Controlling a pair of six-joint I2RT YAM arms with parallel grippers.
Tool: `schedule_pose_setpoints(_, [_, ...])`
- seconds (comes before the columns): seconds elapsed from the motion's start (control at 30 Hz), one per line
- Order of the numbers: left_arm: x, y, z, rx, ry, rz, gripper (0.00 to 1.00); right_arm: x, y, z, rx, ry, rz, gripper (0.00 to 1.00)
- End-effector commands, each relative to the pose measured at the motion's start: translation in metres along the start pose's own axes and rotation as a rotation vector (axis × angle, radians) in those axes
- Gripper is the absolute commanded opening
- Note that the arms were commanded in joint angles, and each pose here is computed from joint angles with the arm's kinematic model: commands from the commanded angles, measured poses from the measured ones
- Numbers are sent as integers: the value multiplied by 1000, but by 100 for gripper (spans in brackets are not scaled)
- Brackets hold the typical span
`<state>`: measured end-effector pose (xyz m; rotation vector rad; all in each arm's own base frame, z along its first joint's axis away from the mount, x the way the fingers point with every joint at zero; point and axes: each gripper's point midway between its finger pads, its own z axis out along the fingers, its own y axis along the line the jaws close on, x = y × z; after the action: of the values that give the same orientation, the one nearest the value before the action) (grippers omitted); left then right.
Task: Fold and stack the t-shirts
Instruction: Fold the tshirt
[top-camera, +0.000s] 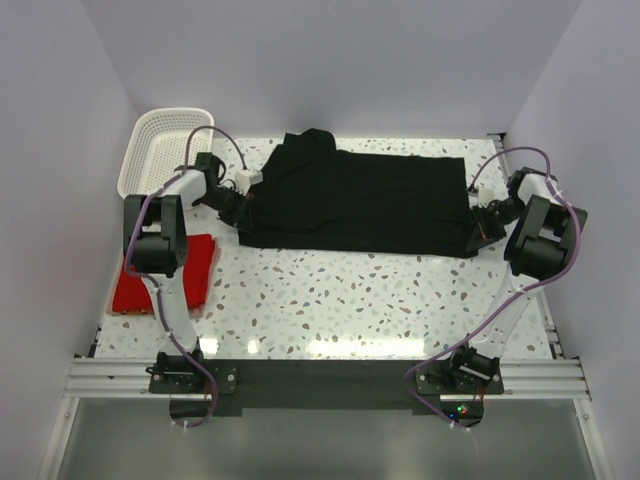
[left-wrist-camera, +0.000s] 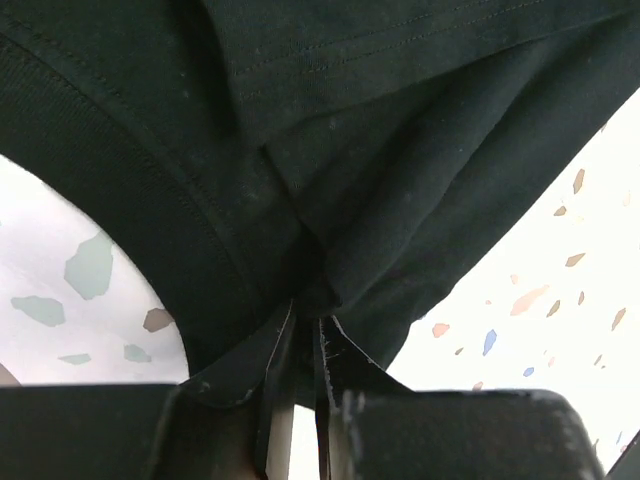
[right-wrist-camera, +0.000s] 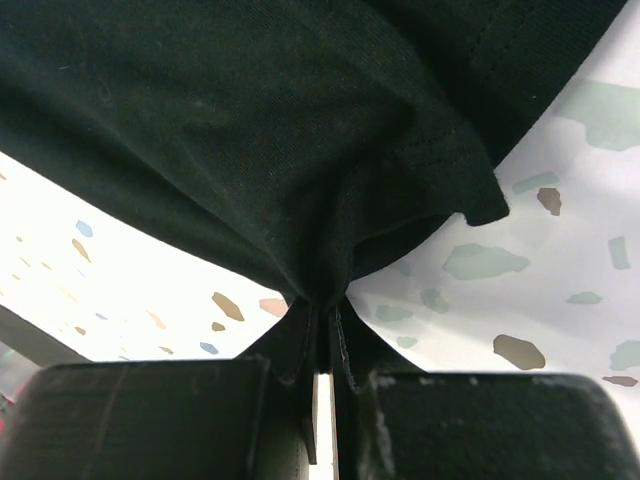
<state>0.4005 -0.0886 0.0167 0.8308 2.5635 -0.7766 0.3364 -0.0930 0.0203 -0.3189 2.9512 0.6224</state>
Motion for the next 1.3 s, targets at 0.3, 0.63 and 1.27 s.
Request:
schedule_pose_setpoints(0.3, [34, -30, -21, -12, 20, 64, 6, 12, -8, -8, 69, 41, -39, 0])
schedule_pose_setpoints(0.63, [50, -51, -33, 24, 48, 90, 0, 29, -3, -18, 94, 75, -88, 0])
schedule_pose_setpoints(1.27, [7, -53, -65, 5, -14, 238, 38, 28, 27, -49, 22, 50, -176, 43])
